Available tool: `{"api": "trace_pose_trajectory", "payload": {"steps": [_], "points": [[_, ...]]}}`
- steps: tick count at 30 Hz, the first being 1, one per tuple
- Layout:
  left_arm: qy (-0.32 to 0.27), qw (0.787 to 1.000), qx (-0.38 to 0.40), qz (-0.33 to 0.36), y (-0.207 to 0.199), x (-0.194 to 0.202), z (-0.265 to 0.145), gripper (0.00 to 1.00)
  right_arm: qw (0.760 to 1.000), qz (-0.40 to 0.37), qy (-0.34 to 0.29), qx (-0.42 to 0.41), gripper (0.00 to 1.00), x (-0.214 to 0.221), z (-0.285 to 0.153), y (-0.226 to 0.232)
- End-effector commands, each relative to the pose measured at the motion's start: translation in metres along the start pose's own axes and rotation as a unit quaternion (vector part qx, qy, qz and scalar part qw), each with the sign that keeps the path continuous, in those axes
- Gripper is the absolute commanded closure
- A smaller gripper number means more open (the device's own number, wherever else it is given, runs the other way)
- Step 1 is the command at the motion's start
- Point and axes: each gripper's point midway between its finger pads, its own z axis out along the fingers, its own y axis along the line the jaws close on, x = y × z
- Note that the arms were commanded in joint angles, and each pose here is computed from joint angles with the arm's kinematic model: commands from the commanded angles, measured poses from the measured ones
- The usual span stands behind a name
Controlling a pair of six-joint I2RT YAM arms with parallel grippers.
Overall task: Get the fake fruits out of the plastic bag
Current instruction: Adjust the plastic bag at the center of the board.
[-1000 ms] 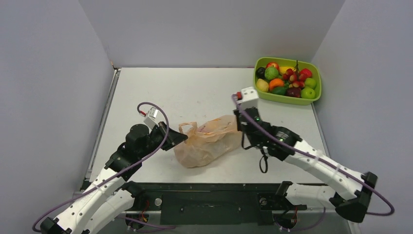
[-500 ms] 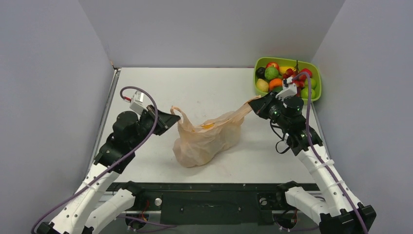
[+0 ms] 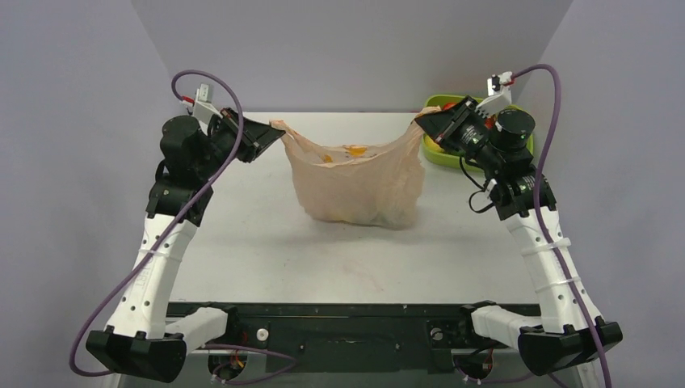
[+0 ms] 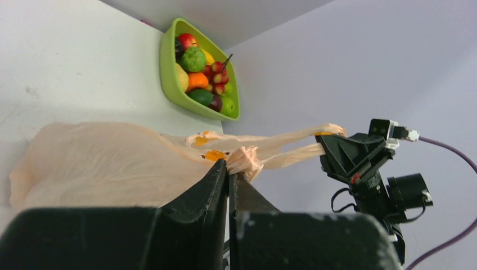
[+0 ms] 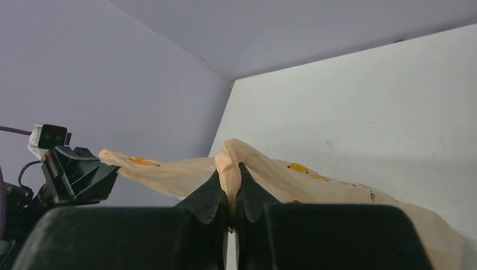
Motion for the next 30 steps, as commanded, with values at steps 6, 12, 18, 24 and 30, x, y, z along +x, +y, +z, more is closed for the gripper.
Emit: {"api": "trace_pose_trajectory", "payload": {"steps": [6, 12, 18, 24, 30], "points": [[0.048, 0.997, 0.037, 0.044, 0.007, 0.040, -0.038, 1.00, 0.998, -0.027, 0.033, 0.045, 1.00, 0.029, -0.010, -0.038], [0.086, 0.996, -0.021, -0.025, 0.095, 0.108, -0.067, 1.00, 0.985, -0.050, 0.108, 0.125, 1.00, 0.107, -0.038, -0.103], [0.087, 0.995, -0.032, -0.025, 0.106, 0.127, -0.095, 1.00, 0.975, -0.081, 0.159, 0.134, 1.00, 0.157, -0.056, -0.105], [0.113, 0.991, -0.010, 0.071, 0.080, 0.127, -0.116, 0.88, 0.975, -0.112, 0.150, 0.118, 1.00, 0.146, -0.063, -0.077], [0.160, 0.964, -0.032, 0.208, 0.071, 0.124, -0.138, 0.59, 0.976, -0.117, 0.151, 0.109, 1.00, 0.143, -0.063, -0.069]]}}
